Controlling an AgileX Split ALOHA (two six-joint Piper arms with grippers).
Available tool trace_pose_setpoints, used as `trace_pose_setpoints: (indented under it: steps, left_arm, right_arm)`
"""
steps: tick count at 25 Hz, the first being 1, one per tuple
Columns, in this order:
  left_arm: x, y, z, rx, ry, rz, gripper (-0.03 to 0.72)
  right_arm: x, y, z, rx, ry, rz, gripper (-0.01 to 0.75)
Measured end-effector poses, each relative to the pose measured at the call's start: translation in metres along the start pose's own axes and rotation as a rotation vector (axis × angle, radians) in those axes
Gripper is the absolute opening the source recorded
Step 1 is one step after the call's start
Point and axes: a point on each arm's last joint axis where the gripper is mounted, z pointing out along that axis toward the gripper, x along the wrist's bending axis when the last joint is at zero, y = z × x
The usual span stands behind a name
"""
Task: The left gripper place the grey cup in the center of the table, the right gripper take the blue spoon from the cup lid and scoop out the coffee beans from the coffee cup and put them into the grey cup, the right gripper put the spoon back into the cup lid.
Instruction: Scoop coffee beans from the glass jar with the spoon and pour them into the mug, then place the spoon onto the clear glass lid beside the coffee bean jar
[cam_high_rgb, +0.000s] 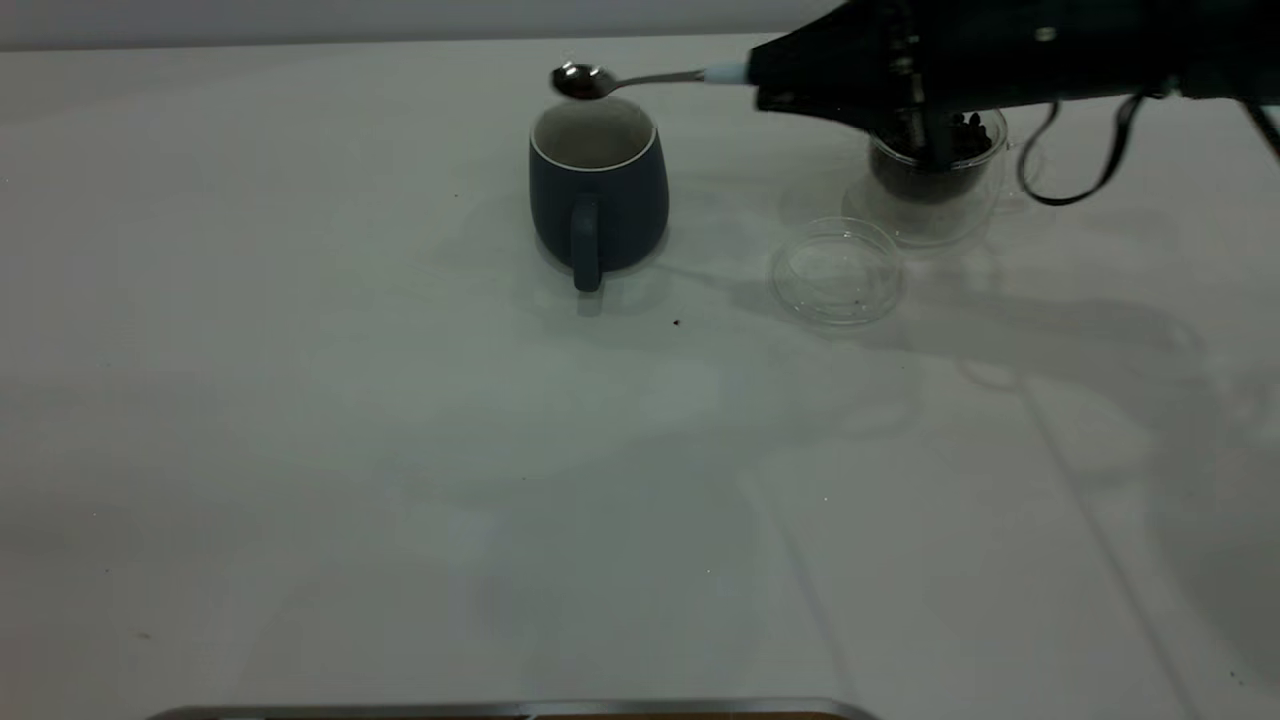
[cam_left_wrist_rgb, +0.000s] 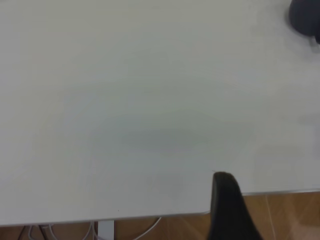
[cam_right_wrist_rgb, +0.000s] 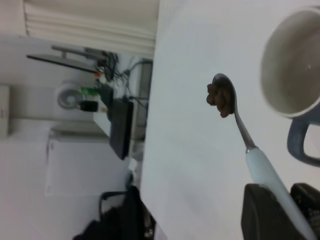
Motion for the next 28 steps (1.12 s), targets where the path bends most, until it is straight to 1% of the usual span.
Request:
trace_pose_setpoints:
  steps: [4, 6, 9, 11, 14, 17, 20, 22, 26, 28]
  left_arm:
    - [0.0, 0.0, 0.0, 0.0, 0.0, 0.0, 0.495]
    - [0.0, 0.0, 0.0, 0.0, 0.0, 0.0, 0.495]
    - [0.0, 0.0, 0.0, 0.0, 0.0, 0.0, 0.495]
    - [0.0, 0.0, 0.0, 0.0, 0.0, 0.0, 0.495]
    - [0.0, 0.0, 0.0, 0.0, 0.0, 0.0, 0.495]
    - [0.0, 0.0, 0.0, 0.0, 0.0, 0.0, 0.495]
    - [0.0, 0.0, 0.0, 0.0, 0.0, 0.0, 0.495]
    - [0.0, 0.0, 0.0, 0.0, 0.0, 0.0, 0.495]
    - [0.0, 0.0, 0.0, 0.0, 0.0, 0.0, 0.495]
    - [0.0, 0.0, 0.0, 0.0, 0.0, 0.0, 0.495]
  right_arm:
    - [-0.004, 0.003, 0.006, -0.015, -0.095, -0.084, 0.111]
    - [-0.007, 0.006, 0.006, -0.024, -0.137, -0.158, 0.111]
    - [-0.008, 0.011, 0.006, -0.027, -0.166, -0.301, 0.111]
    - [-0.006, 0.014, 0.006, -0.025, -0.161, -0.428, 0.111]
    - [0.0, 0.014, 0.007, -0.011, -0.113, -0.666, 0.111]
    - [0.005, 0.014, 0.007, -0.009, -0.073, -0.793, 0.111]
    - [0.013, 0.017, 0.004, -0.015, -0.077, -0.846, 0.111]
    - [0.022, 0.02, 0.001, -0.027, -0.074, -0.855, 0.111]
    - [0.035, 0.019, -0.017, -0.055, -0.059, -0.793, 0.111]
    - [0.037, 0.015, -0.037, -0.082, -0.038, -0.711, 0.111]
